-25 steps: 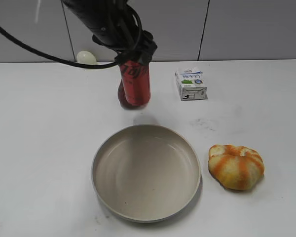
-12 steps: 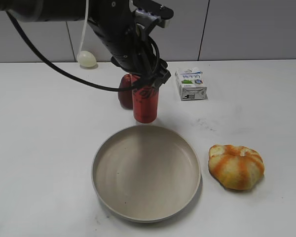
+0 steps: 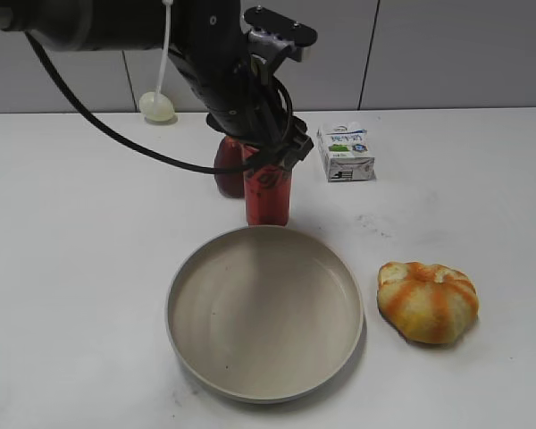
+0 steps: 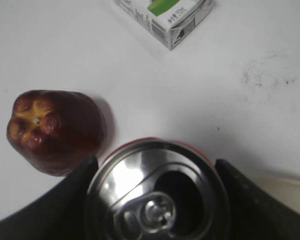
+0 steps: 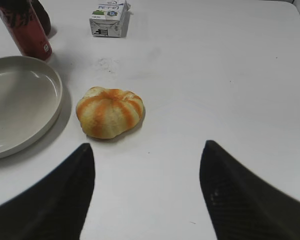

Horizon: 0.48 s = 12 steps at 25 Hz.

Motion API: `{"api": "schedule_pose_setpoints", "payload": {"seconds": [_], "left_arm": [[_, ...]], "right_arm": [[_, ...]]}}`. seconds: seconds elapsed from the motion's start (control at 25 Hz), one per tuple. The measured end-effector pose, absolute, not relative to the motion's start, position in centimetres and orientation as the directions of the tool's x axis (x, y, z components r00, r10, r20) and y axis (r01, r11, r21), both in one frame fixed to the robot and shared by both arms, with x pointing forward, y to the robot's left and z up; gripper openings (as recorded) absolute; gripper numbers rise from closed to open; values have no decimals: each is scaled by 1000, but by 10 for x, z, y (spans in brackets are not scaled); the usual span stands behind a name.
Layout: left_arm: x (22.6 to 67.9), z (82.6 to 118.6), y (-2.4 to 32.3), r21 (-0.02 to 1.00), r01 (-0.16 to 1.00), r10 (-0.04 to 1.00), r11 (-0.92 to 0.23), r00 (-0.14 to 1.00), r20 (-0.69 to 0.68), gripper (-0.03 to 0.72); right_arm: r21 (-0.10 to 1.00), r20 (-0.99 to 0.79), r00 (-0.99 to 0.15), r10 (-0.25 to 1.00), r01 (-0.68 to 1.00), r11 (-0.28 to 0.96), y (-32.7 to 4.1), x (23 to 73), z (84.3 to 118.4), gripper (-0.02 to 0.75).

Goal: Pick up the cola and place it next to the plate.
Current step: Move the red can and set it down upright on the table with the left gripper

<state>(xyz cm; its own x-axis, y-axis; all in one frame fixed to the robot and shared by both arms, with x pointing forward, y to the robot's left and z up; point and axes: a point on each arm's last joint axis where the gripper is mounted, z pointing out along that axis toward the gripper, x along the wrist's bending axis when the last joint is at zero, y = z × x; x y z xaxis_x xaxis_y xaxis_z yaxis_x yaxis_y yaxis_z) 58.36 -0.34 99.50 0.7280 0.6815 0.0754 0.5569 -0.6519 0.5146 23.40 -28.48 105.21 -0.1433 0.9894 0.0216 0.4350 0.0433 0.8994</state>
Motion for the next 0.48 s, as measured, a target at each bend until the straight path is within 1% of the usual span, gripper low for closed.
{"api": "schedule_pose_setpoints", "payload": {"seconds": [0.24, 0.28, 0.4, 0.48], "left_arm": [[584, 992, -4, 506, 562, 682, -654, 728, 73, 515], [584, 992, -4, 505, 563, 682, -655, 728, 73, 524], [584, 992, -4, 505, 563, 682, -654, 728, 72, 608], [584, 992, -4, 505, 563, 682, -654, 728, 72, 639]], "right_arm": [[899, 22, -143, 989, 435, 43, -285, 234, 1052, 531], [899, 22, -143, 989, 435, 43, -285, 234, 1052, 531], [899, 22, -143, 989, 435, 43, -285, 234, 1052, 531], [899, 22, -143, 989, 435, 43, -285, 234, 1052, 531]]}}
